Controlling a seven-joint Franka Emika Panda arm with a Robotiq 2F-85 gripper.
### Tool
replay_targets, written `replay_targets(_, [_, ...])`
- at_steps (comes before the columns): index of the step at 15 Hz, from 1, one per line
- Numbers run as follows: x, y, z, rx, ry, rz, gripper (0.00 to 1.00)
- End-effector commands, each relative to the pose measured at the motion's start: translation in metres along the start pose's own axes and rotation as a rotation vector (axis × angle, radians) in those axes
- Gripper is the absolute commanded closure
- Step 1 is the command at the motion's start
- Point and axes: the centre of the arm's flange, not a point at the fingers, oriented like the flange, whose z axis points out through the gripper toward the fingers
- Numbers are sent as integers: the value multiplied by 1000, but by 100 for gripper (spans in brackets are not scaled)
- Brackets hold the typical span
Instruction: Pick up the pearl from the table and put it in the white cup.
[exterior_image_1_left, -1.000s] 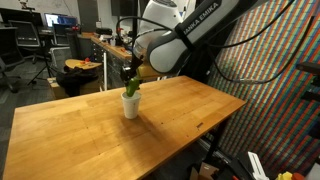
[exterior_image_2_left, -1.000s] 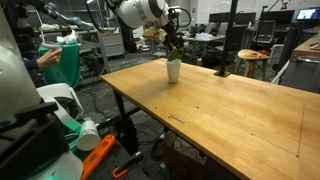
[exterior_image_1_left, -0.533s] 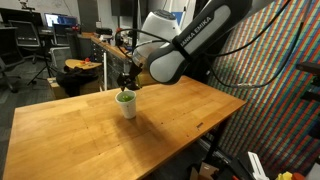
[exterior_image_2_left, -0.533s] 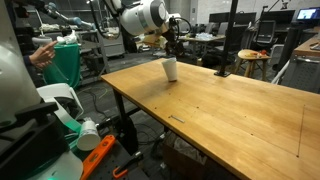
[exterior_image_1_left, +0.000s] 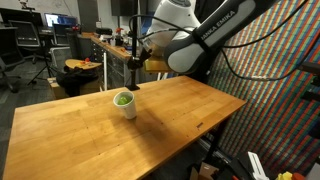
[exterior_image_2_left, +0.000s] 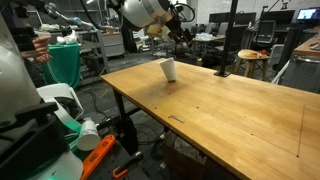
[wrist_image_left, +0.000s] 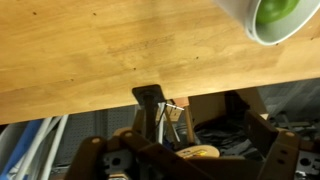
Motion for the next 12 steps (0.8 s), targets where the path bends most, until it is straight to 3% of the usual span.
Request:
replay_targets(1, [1, 31, -28, -113, 25, 140, 0])
replay_targets(6, [-11, 53, -14, -211, -103, 204, 0])
replay_targets(12, [-36, 57, 16, -217, -223, 251, 0])
